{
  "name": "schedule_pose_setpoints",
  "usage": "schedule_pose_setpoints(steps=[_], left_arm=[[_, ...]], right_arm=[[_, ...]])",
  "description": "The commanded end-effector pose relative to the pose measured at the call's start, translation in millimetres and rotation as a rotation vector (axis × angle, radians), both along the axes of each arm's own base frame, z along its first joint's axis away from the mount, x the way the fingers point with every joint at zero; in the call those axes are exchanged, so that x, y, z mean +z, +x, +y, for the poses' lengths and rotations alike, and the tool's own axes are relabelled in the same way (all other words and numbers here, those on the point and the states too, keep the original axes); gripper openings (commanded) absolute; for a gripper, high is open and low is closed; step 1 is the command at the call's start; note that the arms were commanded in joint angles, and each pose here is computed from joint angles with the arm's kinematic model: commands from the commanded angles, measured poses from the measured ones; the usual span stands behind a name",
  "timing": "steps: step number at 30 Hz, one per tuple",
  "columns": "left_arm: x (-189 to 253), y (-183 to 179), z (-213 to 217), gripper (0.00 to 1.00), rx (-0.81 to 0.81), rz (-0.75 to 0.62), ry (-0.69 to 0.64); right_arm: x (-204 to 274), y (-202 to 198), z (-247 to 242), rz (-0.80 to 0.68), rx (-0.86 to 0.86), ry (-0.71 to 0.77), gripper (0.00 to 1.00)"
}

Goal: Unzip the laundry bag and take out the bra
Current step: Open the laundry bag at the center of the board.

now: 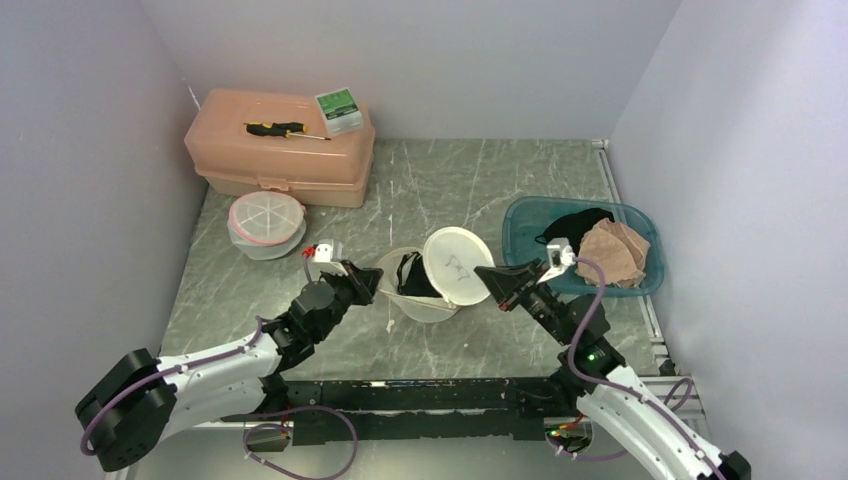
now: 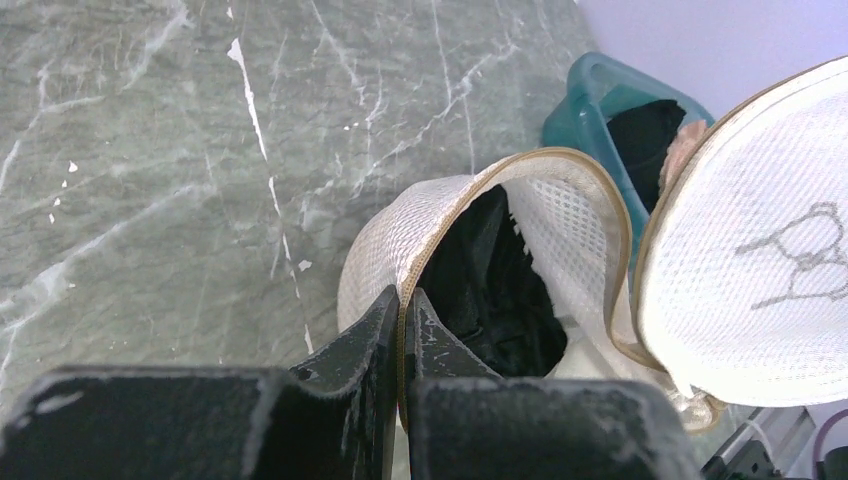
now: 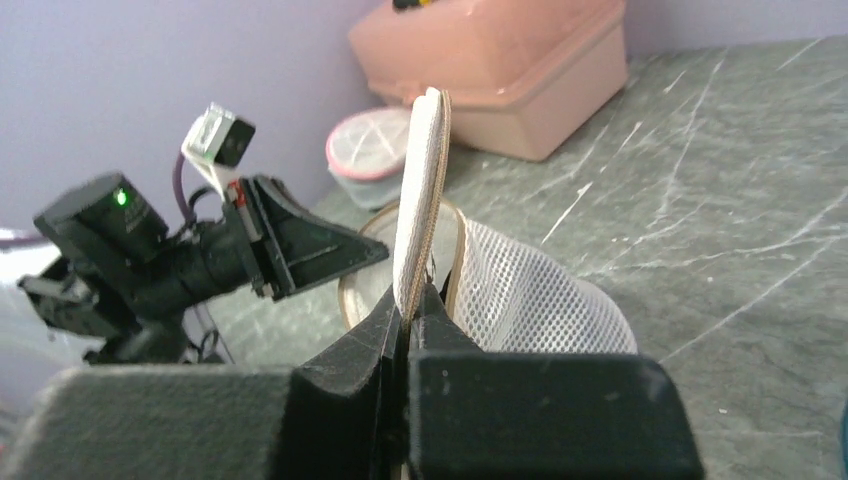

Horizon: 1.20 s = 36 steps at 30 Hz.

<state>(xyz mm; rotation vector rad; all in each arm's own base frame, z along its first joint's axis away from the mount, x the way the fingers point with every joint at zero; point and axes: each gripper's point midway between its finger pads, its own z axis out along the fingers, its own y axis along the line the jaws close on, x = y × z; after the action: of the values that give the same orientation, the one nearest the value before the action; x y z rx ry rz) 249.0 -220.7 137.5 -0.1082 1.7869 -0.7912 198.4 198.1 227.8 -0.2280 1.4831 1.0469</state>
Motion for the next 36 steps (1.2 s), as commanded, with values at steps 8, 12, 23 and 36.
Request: schedule_pose_setpoints(steps=[8,12,23,36], left_arm=[[-4,-3,-1,0.1,-0.002,0.057,0.025],[-5,-5,0,0.11,-0.005,0.078,0.031],[7,-10,-20,0.1,-0.084,0.191,0.084],[-9,-12,-40,0.08,-0.144,0.341,0.179]], right_arm=[[-19,2,-54,0.225,-0.285,0.088,0.56],[1,-4,-65,0.199,-0.312,0.013,0.69],[13,13,-4,0.239,-0.097,-0.289,0.72],[-85,39,39,0.37,-0.136,-0.662,0.72]])
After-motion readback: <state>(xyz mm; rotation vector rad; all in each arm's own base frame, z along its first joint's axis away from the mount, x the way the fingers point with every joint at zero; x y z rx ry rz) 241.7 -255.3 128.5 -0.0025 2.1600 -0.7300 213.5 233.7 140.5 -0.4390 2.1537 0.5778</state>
